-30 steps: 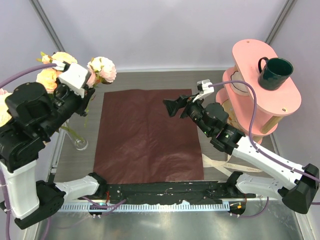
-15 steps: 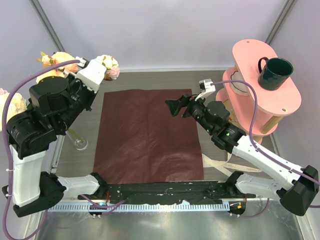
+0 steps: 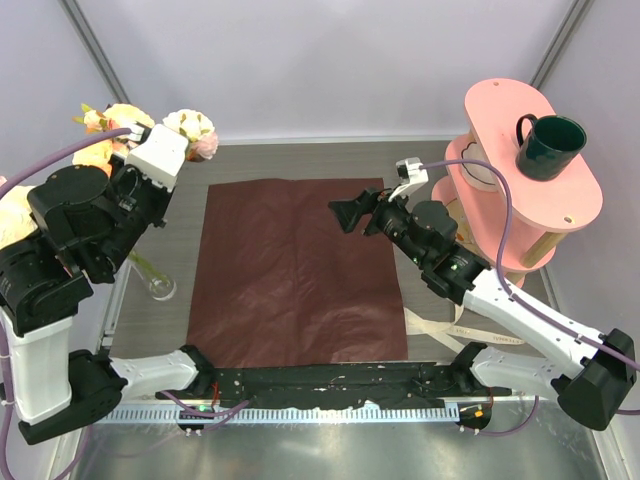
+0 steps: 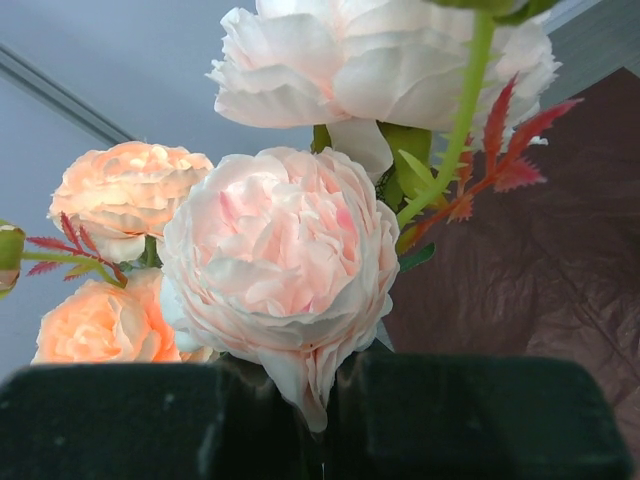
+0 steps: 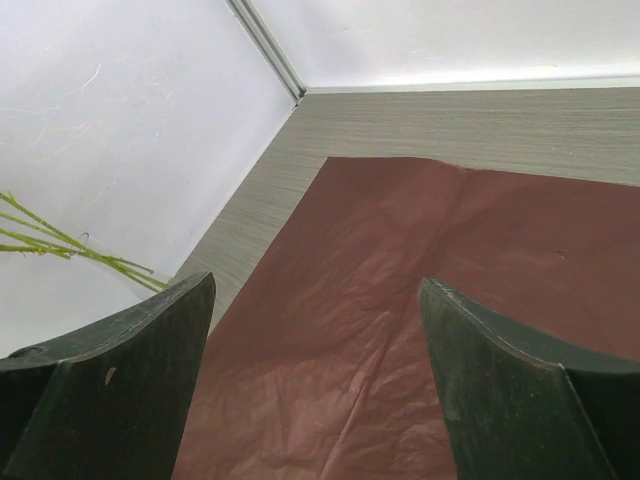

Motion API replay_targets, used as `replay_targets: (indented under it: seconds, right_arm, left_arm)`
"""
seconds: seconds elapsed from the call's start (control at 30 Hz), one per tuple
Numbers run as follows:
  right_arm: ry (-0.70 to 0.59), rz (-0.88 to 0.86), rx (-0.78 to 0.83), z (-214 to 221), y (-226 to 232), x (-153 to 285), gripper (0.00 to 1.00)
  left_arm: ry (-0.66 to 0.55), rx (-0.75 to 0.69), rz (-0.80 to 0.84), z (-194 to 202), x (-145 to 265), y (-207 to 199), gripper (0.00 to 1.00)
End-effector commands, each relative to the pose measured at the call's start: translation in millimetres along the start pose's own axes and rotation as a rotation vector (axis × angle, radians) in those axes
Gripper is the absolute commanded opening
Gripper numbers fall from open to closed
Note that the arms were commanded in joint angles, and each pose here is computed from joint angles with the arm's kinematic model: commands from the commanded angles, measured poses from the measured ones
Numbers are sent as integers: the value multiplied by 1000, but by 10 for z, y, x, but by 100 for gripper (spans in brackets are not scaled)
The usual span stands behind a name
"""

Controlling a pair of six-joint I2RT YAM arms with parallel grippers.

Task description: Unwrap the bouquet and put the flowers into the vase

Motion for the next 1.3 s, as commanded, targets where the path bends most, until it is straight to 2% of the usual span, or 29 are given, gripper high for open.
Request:
replay_targets:
  seconds: [0.0, 0.4, 1.27]
  right_arm:
    - [-29, -23, -13, -63, 36, -13, 89]
    - [-16, -20, -23, -8, 1, -42, 88]
    - [-4, -24, -41, 18, -15, -47, 88]
  left_arm:
    - [-45, 22, -31, -85, 54, 94, 0]
    - [-71, 58, -74, -180, 45, 165, 0]
    - [-127, 131, -157, -28, 160, 226, 0]
Point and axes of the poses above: each gripper's point midway between its finger pads, its own x axis back along the fingers, its own y axis along the line the jaws close on, z = x × y, the point moved 5 cm from there along x, back along the fingers, and after that the axes turned 5 degrees about -x, right-handed, at the moved point
